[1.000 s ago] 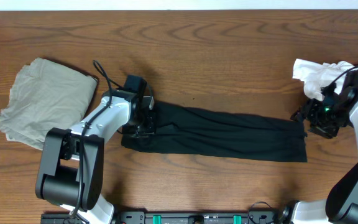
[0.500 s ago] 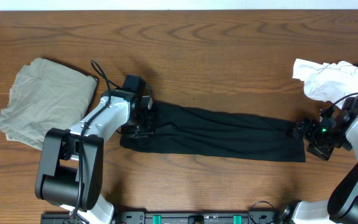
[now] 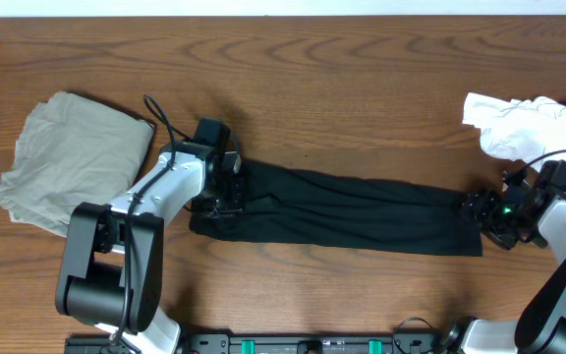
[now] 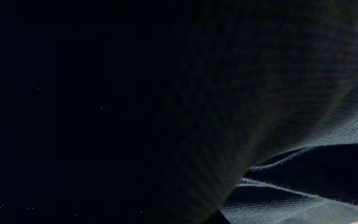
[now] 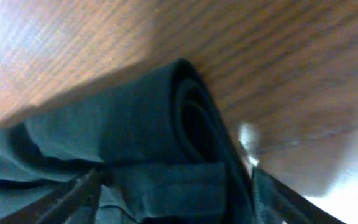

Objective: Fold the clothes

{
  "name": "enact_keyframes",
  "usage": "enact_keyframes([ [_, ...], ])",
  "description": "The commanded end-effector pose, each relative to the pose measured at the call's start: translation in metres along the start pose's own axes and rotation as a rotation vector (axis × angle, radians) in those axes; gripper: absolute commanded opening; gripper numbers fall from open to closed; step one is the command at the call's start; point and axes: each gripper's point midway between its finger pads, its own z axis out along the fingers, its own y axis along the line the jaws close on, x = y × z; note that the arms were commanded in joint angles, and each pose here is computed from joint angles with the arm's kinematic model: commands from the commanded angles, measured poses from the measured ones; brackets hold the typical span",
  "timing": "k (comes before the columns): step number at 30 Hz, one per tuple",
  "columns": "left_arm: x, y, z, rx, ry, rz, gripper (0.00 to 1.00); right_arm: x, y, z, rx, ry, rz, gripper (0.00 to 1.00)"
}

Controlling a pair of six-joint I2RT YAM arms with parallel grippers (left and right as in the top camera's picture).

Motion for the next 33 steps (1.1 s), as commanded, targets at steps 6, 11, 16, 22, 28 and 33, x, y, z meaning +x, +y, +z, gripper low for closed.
enact_keyframes([
  [6, 0.01, 0.026, 0.0, -0.112, 0.021, -0.032, 0.06, 0.03, -0.001, 0.016, -0.044, 0.096, 0.042, 0.27],
  [11, 0.003, 0.016, -0.033, -0.094, -0.056, -0.017, 0.06, 0.023, -0.001, 0.016, -0.044, 0.072, 0.054, 0.01],
  [16, 0.007, 0.006, -0.075, -0.061, -0.162, 0.003, 0.06, -0.001, -0.007, 0.006, -0.004, 0.006, 0.112, 0.01],
  [22, 0.015, -0.001, -0.111, -0.038, -0.263, 0.023, 0.07, -0.032, -0.006, -0.031, 0.068, -0.027, 0.122, 0.01],
  [28, 0.015, -0.001, -0.121, -0.042, -0.307, 0.028, 0.08, -0.044, 0.019, -0.07, 0.067, -0.062, 0.08, 0.01],
  [33, 0.015, 0.0, -0.121, -0.049, -0.308, 0.026, 0.08, -0.038, 0.043, -0.104, 0.127, -0.102, -0.003, 0.01],
])
